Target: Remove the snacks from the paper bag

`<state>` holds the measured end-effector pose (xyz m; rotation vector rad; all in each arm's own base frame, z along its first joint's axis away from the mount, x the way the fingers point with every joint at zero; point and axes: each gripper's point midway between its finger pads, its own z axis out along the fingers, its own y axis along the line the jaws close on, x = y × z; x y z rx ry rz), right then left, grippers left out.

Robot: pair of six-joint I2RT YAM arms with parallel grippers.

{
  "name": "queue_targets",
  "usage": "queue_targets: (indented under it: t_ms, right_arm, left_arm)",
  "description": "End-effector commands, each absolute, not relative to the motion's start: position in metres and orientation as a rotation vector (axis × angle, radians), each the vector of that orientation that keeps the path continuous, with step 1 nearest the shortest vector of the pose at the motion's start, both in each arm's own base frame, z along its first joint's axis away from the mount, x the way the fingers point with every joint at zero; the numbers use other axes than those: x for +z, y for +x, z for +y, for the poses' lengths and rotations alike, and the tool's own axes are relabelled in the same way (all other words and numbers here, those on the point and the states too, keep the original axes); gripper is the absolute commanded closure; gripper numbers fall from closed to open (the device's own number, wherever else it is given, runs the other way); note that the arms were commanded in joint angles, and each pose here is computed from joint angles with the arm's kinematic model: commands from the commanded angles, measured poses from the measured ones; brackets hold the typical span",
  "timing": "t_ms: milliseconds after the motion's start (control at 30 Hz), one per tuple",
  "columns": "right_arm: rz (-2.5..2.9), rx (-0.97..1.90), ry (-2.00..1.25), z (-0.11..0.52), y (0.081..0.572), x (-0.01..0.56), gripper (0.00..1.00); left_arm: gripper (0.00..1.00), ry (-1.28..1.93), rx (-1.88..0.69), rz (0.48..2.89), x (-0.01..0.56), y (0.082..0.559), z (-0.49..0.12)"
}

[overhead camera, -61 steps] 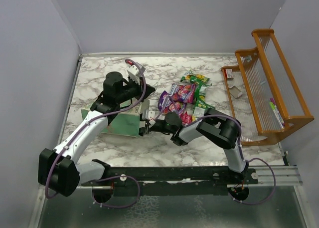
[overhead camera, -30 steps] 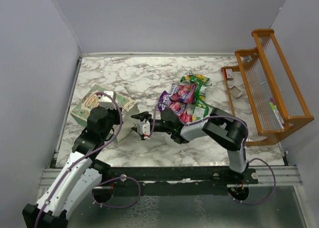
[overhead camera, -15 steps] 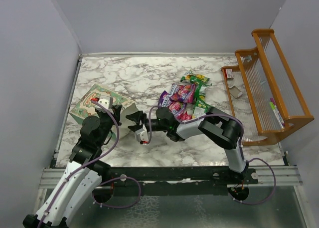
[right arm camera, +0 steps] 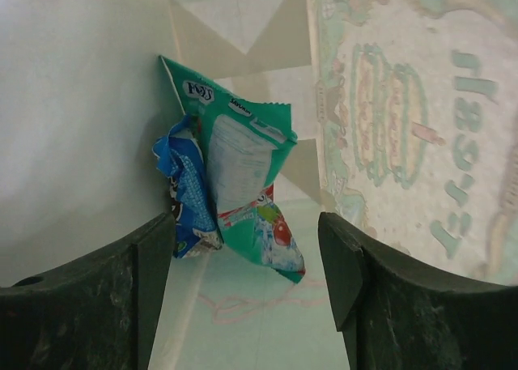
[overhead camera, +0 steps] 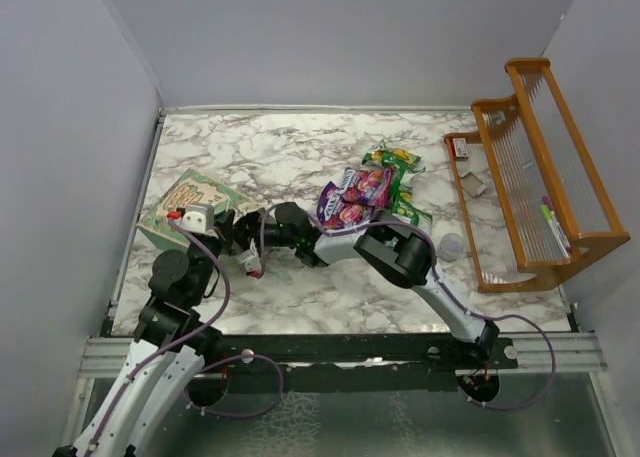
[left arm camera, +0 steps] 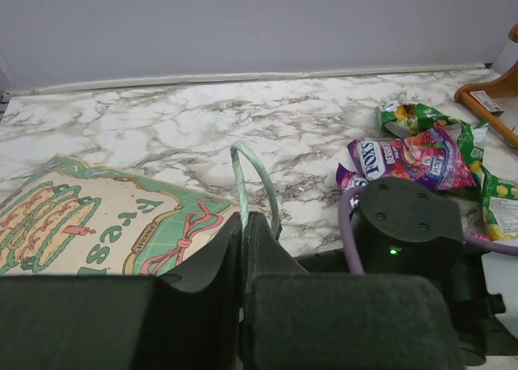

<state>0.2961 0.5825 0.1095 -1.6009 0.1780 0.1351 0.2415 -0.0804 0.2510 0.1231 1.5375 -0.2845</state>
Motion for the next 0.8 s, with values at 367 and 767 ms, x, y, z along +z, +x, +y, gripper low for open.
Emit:
queue_targets:
  t_ms: [367,767]
  right_arm:
    - [0.143,0.059,-1.707,0.632,0.329,0.058,0.27]
    - [0.243,-0.068,-1.668,0.641,0.373,0.063,0.44]
  left_arm:
    - [1.0,0.178,-0.349,1.49,0.262,0.24,-0.094]
    - [1.0,0.177,-0.341,1.488,0.263,0.237,-0.092]
